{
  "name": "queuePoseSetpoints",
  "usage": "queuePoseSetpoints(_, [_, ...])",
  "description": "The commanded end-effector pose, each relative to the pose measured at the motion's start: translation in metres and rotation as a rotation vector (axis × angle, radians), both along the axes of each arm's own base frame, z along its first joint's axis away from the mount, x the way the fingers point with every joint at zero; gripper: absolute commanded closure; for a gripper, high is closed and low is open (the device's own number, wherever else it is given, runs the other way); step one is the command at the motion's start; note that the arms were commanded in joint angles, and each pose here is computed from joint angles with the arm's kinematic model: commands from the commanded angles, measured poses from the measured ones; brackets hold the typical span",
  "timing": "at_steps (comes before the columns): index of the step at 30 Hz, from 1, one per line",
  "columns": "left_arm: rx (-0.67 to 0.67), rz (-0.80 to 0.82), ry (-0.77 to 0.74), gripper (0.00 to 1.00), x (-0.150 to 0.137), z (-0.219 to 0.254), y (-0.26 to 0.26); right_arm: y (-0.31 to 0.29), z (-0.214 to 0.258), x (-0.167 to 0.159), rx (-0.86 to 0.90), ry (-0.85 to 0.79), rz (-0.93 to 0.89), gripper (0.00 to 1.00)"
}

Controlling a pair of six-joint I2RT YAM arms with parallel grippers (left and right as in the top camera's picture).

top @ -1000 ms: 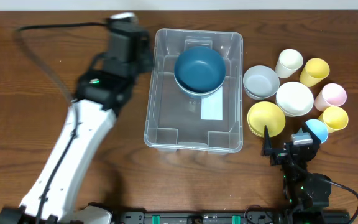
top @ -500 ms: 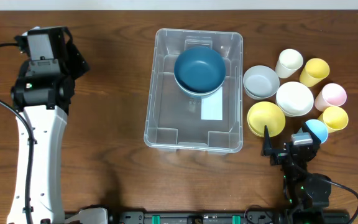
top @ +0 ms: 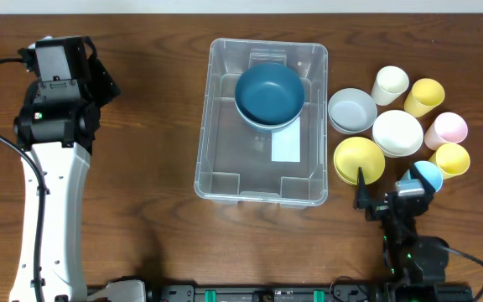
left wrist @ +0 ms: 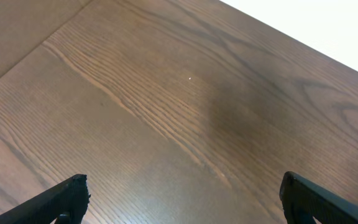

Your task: Pack container

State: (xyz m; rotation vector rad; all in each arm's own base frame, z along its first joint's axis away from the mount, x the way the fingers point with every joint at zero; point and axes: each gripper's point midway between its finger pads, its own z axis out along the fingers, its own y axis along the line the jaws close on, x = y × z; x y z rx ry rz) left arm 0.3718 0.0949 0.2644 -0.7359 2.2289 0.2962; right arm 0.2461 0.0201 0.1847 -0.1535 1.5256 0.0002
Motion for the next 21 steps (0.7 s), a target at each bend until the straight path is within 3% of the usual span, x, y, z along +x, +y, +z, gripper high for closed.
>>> queuePoseSetpoints(1, [0.021,0.012,-0.012,0.02,-0.002,0.008,0.005,0.007,0.022,-0.003,0.014,-0.087,0.044,0.01])
queuePoseSetpoints(6, [0.021,0.012,-0.012,0.02,-0.002,0.008,0.005,-0.035,0.052,-0.008,0.088,-0.080,-0.190,0.01])
queuePoseSetpoints(12, [0.021,0.012,-0.012,0.02,-0.002,0.008,0.005,-0.072,0.100,-0.007,0.067,0.089,-0.415,0.01])
queuePoseSetpoints(17, [0.021,0.012,-0.012,0.02,-0.002,0.008,0.005,-0.078,0.127,0.028,0.032,0.279,-0.435,0.01])
queuePoseSetpoints(21, [0.021,0.012,-0.012,0.02,-0.002,0.008,0.005,-0.071,0.119,0.069,0.047,0.483,-0.332,0.01])
